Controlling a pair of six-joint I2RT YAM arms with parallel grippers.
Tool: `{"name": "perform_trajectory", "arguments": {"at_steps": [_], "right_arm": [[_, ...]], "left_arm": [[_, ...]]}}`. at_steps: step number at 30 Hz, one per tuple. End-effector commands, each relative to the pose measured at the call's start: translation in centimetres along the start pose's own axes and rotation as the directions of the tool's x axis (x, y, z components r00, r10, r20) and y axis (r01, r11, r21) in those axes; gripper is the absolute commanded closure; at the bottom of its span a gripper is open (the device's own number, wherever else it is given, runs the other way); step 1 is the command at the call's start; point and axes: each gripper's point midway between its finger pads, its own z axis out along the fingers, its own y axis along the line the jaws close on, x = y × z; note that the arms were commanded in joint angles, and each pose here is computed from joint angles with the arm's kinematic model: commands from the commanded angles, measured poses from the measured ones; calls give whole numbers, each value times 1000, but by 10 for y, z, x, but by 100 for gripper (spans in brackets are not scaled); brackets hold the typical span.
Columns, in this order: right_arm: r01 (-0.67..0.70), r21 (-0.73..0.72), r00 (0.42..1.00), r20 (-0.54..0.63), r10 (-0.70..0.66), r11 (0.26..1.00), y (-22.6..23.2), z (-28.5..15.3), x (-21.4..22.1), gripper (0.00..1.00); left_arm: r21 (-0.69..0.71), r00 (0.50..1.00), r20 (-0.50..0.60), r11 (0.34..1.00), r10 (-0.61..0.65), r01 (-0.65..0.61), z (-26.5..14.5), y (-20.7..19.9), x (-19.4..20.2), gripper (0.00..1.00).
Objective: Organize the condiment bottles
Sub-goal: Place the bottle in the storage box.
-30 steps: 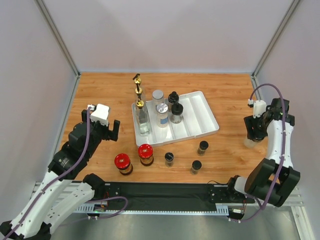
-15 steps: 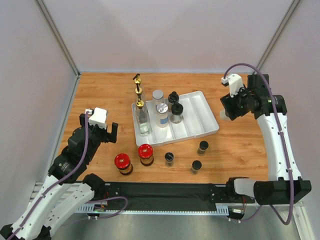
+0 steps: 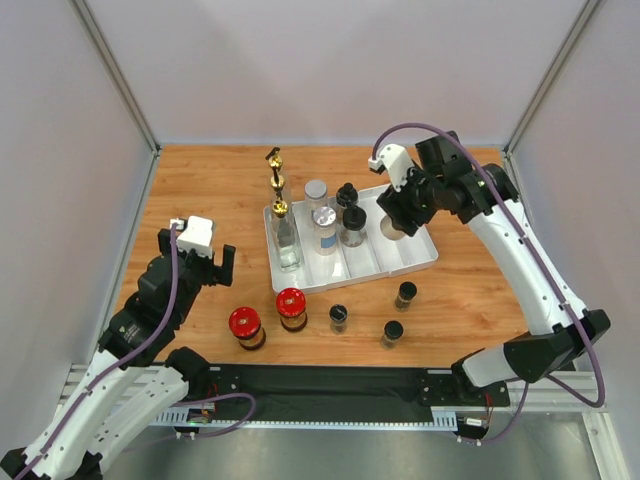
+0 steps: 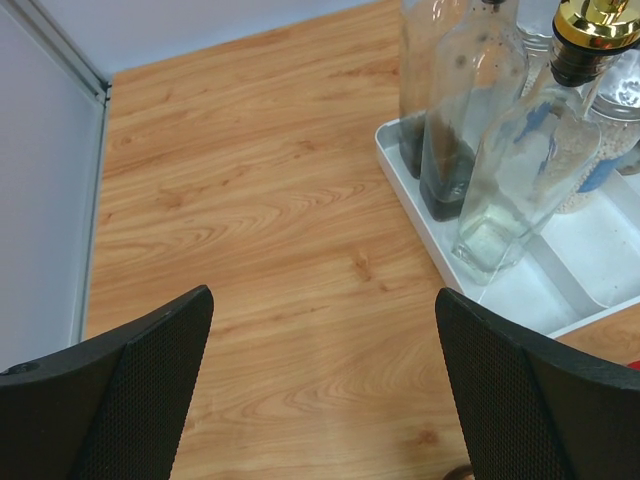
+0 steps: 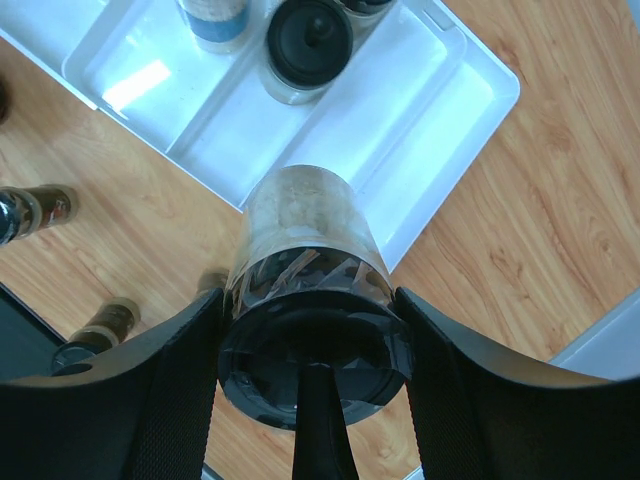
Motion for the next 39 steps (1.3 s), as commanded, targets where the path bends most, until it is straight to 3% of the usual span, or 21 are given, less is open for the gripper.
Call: {"name": "perform_trajectory", "arguments": {"at_steps": [1,29,39], "right_arm": [[8,32,998,69,-10,999,3,-8,-29,88],[105,-96,994,8,-105,990,52,56,-47,88],[131,-102,987,-82,-139,986,59,96,-27,87]], "left_arm": [[-26,999,23,999,-23,24,0,4,-5,0],[-35,1000,20,999,-18,19,1,6,-3,0],[-34,1000,24,999,-18,19,0,6,-3,0]]}}
